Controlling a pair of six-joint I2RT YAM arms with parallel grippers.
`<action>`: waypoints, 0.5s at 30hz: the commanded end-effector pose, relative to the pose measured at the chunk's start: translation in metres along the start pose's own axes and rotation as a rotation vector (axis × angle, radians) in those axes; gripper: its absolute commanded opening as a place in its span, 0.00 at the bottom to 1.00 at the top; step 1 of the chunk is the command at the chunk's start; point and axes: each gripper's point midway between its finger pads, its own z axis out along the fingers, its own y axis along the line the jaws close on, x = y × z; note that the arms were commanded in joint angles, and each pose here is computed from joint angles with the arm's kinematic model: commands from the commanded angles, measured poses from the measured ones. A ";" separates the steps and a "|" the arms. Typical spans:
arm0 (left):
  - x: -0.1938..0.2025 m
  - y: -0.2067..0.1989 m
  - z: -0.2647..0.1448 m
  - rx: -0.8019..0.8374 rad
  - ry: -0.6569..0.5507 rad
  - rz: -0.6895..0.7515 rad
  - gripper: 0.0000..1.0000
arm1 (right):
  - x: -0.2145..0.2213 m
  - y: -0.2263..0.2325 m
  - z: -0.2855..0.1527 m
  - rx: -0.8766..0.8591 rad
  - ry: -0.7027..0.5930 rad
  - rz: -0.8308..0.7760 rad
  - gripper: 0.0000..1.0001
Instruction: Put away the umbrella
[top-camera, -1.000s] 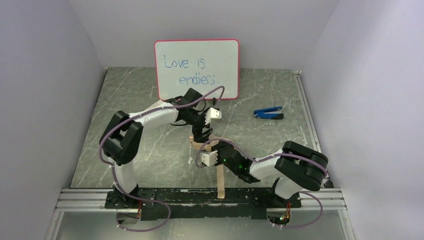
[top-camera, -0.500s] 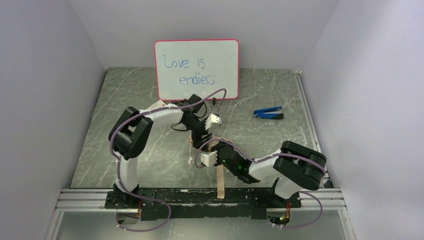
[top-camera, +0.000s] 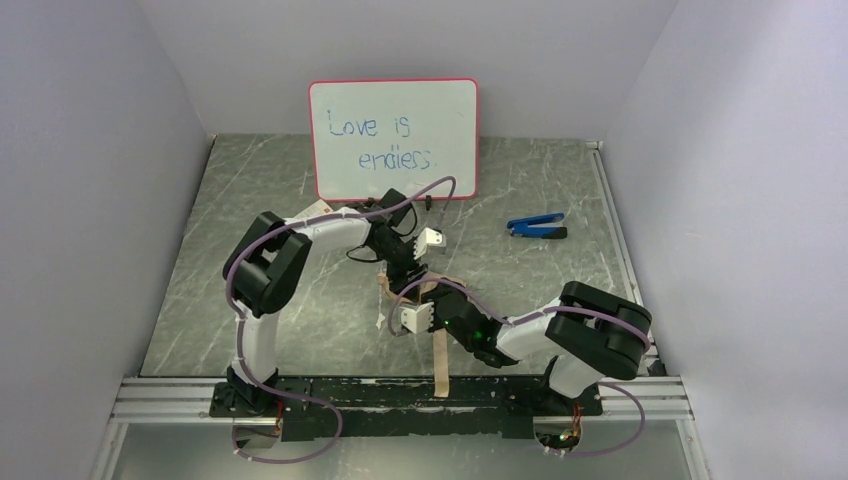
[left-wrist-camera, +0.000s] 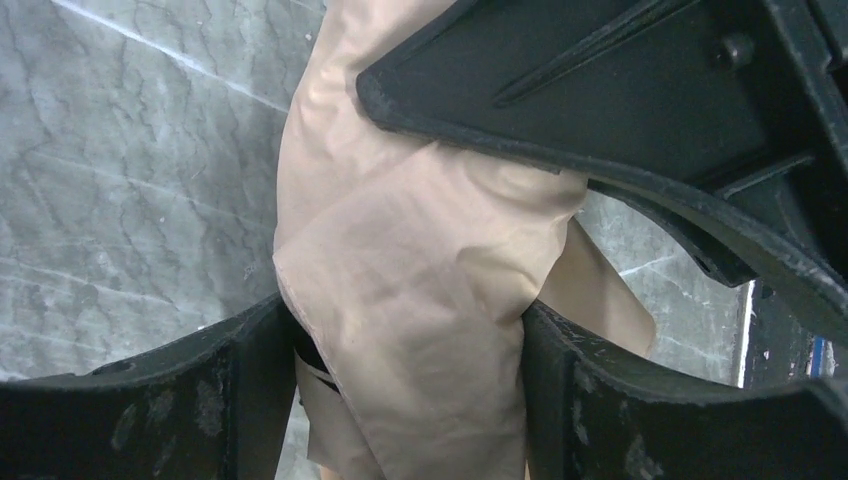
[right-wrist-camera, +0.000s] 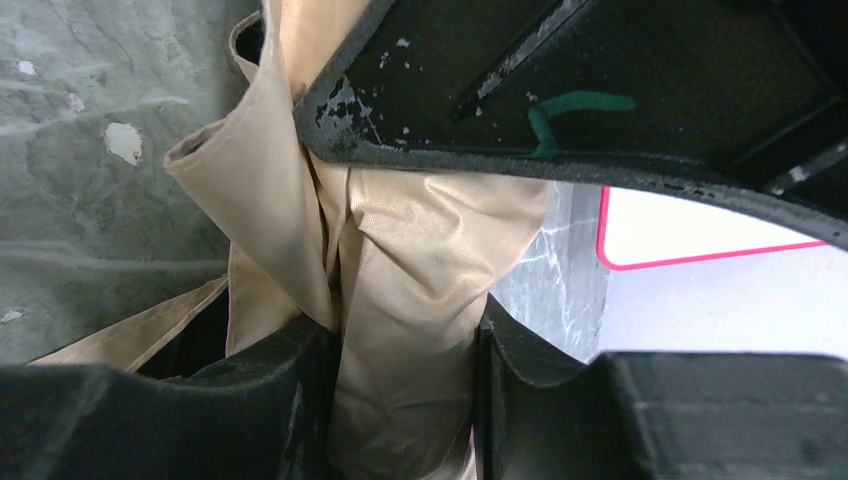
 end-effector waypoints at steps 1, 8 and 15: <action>0.005 0.000 0.017 0.021 0.032 -0.005 0.73 | 0.020 0.060 -0.008 -0.228 0.041 -0.084 0.17; 0.016 -0.002 0.023 0.010 0.083 0.015 0.47 | 0.018 0.058 -0.008 -0.222 0.036 -0.069 0.17; 0.018 0.004 0.017 -0.059 0.105 0.050 0.14 | 0.010 0.049 -0.008 -0.193 0.009 -0.040 0.26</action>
